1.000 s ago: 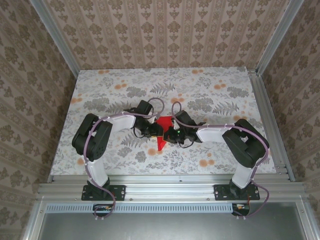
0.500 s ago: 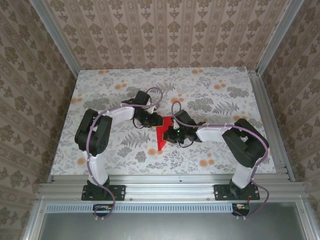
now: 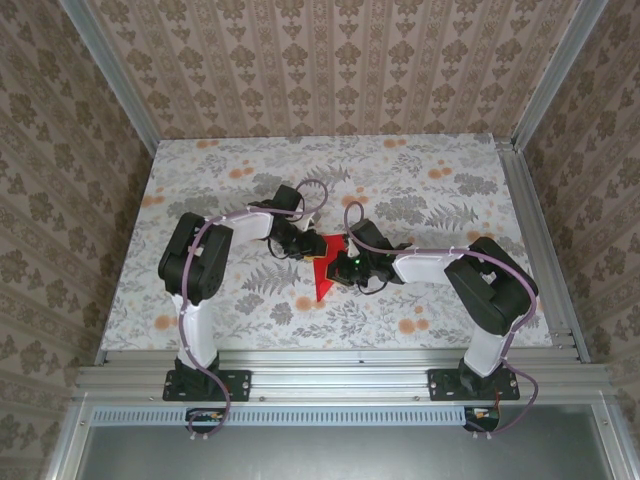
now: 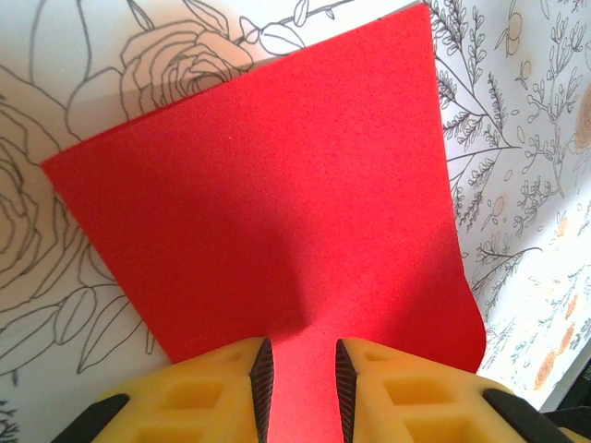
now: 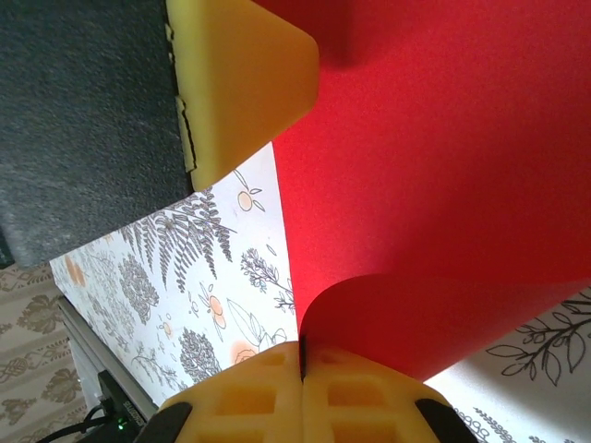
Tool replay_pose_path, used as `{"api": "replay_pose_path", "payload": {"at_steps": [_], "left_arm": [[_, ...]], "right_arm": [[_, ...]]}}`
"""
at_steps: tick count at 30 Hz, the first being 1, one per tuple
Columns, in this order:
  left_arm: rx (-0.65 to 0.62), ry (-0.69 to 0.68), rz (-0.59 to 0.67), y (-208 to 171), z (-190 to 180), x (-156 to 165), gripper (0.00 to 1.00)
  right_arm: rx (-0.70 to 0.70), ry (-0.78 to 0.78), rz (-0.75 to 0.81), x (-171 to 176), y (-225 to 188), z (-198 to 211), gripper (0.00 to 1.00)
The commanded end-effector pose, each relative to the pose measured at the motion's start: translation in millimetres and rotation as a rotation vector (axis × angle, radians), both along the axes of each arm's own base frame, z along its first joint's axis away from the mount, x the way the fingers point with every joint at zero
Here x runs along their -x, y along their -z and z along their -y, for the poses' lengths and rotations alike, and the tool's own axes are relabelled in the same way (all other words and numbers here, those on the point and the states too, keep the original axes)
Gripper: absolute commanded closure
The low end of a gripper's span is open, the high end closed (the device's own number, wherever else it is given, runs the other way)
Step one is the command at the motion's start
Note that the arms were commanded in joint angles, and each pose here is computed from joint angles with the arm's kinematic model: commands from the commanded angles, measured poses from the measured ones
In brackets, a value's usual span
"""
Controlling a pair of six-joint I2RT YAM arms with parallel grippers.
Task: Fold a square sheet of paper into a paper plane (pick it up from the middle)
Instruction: Third fold the triangle at the center of the table.
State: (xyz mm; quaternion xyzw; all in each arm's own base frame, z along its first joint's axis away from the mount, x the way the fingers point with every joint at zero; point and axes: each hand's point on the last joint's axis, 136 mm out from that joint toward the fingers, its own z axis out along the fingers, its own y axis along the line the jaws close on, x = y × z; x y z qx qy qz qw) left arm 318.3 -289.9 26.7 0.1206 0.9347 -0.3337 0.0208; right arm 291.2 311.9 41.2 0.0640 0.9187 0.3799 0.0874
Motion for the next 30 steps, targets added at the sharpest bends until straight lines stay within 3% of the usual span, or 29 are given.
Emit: {"api": "replay_pose_path", "payload": {"at_steps": [1,30], "left_arm": [[-0.017,0.023,-0.02,9,-3,6,0.71],[-0.014,0.024,-0.03,13,-4,10,0.71]], "right_arm": [[-0.015,0.027,0.003,-11,-3,-4,0.94],[0.075,0.034,-0.037,-15,17,1,0.94]]}}
